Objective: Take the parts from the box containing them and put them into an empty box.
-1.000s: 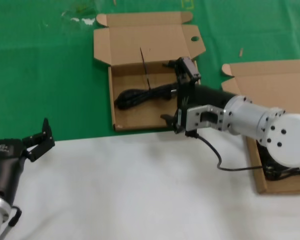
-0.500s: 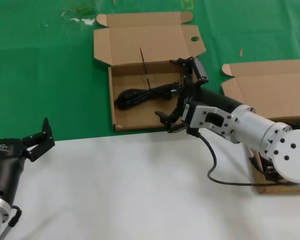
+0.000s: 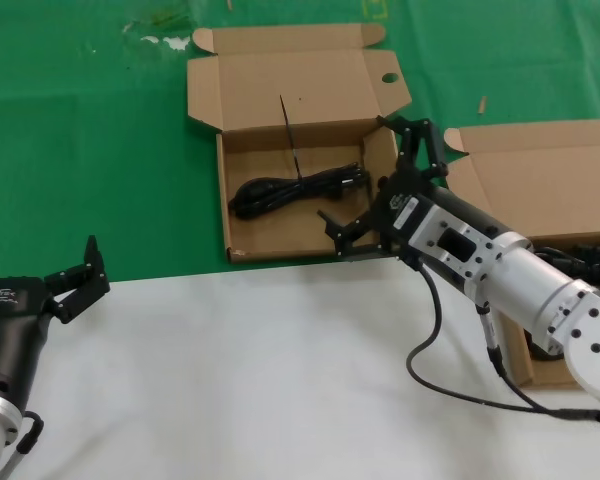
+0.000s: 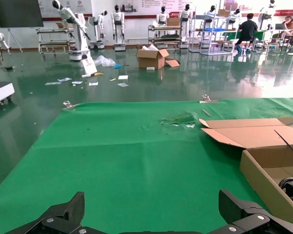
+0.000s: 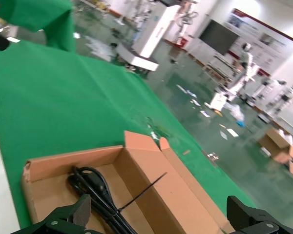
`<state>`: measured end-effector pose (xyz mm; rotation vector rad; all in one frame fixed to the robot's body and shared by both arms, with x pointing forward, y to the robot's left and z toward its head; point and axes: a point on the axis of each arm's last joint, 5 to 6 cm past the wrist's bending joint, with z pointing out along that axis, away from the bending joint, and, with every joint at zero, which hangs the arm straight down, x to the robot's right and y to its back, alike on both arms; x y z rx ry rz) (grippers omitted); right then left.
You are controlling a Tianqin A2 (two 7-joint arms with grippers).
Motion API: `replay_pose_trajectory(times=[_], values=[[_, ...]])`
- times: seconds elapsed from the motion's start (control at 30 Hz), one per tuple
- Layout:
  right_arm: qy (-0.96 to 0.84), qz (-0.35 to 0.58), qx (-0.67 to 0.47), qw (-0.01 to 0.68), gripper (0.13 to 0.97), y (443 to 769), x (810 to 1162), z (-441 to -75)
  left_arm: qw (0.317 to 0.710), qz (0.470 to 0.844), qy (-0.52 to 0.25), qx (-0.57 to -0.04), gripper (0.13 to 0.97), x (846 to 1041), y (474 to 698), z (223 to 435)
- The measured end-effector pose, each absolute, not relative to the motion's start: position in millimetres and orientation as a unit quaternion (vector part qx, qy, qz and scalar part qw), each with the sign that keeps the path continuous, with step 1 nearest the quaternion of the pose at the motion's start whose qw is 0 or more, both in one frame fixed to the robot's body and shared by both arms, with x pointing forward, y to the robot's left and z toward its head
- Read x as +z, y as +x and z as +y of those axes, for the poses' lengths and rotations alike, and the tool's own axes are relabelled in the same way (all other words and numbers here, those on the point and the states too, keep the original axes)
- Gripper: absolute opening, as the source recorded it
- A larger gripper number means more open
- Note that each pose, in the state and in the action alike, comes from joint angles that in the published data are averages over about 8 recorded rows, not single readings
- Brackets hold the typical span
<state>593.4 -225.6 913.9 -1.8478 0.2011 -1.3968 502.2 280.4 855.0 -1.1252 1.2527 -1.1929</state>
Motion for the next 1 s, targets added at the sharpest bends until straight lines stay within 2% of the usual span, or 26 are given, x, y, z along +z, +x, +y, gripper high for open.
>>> replay_pose_trajectory(times=[1.0], values=[[-0.608, 0.331, -0.533, 0.486, 0.966, 542.4, 876.0, -257.1, 0.513, 0.521, -0.468, -0.496, 0.966, 855.0, 502.2, 280.4]])
